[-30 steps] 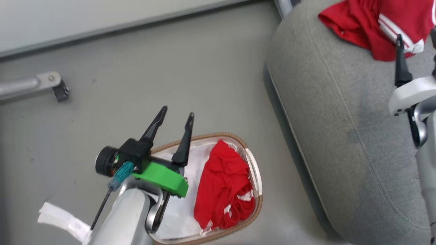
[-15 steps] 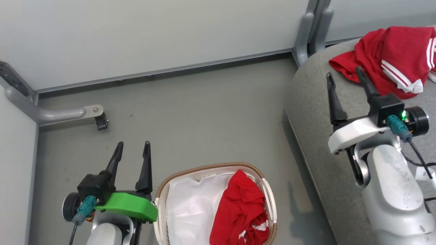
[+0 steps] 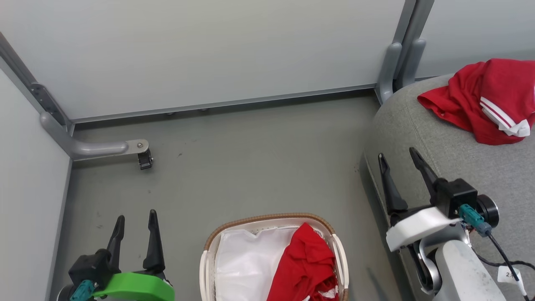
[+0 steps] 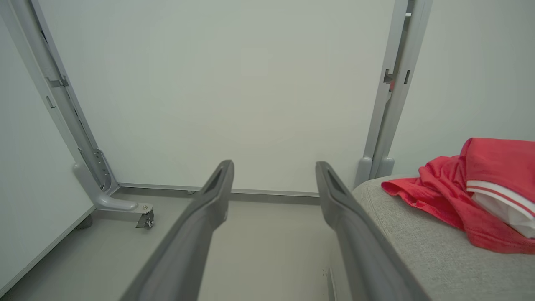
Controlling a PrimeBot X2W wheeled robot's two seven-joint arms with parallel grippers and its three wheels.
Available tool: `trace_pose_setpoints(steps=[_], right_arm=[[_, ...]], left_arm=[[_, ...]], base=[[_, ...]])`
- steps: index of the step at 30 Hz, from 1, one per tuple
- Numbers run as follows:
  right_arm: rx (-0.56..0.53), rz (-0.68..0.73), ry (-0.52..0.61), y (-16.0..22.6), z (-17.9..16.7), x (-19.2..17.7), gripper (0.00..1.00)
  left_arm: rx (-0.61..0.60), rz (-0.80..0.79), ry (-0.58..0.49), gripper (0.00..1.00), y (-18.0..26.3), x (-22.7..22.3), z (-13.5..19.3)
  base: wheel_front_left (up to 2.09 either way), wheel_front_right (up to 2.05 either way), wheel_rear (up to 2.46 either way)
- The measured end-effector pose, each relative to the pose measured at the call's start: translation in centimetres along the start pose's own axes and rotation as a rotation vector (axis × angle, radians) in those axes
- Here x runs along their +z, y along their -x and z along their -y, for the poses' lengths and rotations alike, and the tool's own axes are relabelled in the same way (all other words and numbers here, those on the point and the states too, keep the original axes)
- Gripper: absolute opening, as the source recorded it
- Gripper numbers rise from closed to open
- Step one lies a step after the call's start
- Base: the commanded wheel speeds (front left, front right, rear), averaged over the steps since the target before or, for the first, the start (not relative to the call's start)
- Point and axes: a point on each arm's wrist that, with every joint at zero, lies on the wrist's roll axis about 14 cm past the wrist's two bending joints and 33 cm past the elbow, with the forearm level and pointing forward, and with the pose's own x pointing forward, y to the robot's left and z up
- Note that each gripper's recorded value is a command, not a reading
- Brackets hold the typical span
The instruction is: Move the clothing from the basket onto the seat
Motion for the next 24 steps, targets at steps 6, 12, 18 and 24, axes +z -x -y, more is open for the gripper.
trace_pose_setpoints(steps=[6,12,18,24], right_arm=[[-0.019,-0.04,-0.021,2.3,0.1,-1.3,1.0],[-0.042,-0.059,-0.043,3.6,0.5,-1.9,1.0],[-0.052,-0.068,-0.044,4.0,0.8,-2.1,1.0],[-0.052,-0.076,-0.048,4.1,0.7,-2.4,1.0]], left_arm=[[0.005,-0.011,0.01,1.0,1.3,-0.4,0.1],[-0.002,-0.009,0.015,1.0,1.7,-0.4,0.5],[-0.008,-0.018,0.02,1.0,1.7,-0.7,0.7],[-0.013,-0.022,0.02,1.0,1.7,-0.8,0.8]], base=[[0.0,0.0,0.0],[0.0,0.0,0.0],[0.0,0.0,0.0],[0.0,0.0,0.0]])
